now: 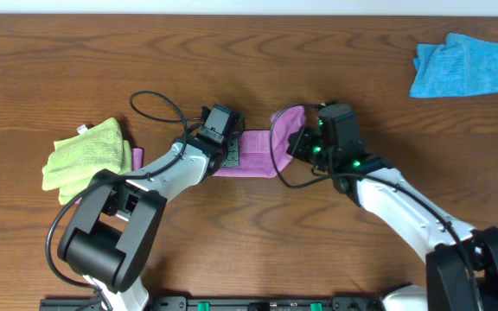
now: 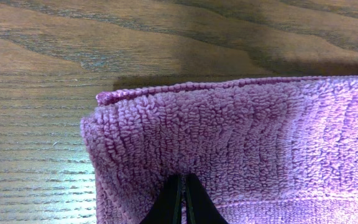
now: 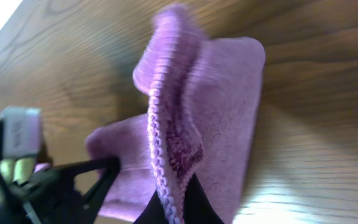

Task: Fold the cloth
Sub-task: 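Lay the right end down over the left half of the strip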

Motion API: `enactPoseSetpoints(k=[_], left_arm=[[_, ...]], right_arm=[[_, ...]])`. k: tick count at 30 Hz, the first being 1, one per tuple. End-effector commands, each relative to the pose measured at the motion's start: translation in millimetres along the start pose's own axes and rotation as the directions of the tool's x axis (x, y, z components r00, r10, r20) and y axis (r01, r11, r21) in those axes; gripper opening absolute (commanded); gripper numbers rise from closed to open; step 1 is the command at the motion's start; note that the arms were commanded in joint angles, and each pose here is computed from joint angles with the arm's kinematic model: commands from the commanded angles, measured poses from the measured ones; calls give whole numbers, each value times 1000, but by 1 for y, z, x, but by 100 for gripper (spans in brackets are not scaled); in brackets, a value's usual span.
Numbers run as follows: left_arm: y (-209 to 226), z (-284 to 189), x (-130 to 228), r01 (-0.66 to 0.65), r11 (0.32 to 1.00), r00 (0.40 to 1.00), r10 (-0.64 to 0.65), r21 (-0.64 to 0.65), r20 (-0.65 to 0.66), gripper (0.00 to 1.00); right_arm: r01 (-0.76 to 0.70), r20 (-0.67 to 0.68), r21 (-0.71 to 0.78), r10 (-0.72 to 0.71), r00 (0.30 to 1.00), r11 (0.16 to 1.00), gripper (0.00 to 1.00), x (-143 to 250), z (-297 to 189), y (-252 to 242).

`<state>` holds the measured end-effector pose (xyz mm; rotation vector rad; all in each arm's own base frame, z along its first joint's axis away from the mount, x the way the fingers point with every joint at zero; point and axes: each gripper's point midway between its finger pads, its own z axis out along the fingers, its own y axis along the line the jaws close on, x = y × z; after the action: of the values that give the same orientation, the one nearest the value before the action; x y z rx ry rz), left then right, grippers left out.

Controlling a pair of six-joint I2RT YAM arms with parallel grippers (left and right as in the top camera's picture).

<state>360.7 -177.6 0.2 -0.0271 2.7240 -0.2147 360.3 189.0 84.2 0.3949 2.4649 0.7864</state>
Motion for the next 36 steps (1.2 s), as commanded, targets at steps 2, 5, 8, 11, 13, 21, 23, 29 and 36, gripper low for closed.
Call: enactPoseSetpoints(k=[2, 5, 8, 11, 13, 21, 23, 29, 36], left_arm=[[-2, 9, 11, -2, 1000, 999, 2, 5, -43, 6], [-1, 9, 11, -1, 1000, 999, 2, 5, -43, 6], [-1, 9, 10, 1, 1000, 999, -1, 4, -42, 6], [0, 8, 8, 3, 1000, 999, -3, 0, -36, 6], [1, 7, 3, 10, 1000, 1000, -10, -1, -26, 6], [17, -5, -30, 53, 998, 999, -52, -40, 10, 6], [22, -10, -38, 33, 998, 999, -32, -60, 15, 6], [23, -18, -49, 38, 997, 999, -36, -72, 28, 6], [22, -38, -76, 43, 994, 995, -33, -99, 95, 6]], right_arm=[[48, -15, -59, -49, 999, 997, 1, 14, -1, 24], [64, -28, -82, -67, 997, 995, 1, 23, 0, 35], [73, -43, -93, -77, 996, 993, 1, 31, 1, 41], [86, -55, -102, -92, 994, 991, 1, 38, 1, 46], [95, -62, -107, -102, 993, 990, 1, 43, 1, 49], [111, -82, -123, -122, 989, 986, 1, 54, 2, 57], [107, -87, -126, -119, 989, 986, 1, 56, 1, 58], [110, -96, -135, -124, 988, 985, 1, 60, 1, 61], [161, -90, -177, -179, 980, 971, 1, 61, -2, 81]])
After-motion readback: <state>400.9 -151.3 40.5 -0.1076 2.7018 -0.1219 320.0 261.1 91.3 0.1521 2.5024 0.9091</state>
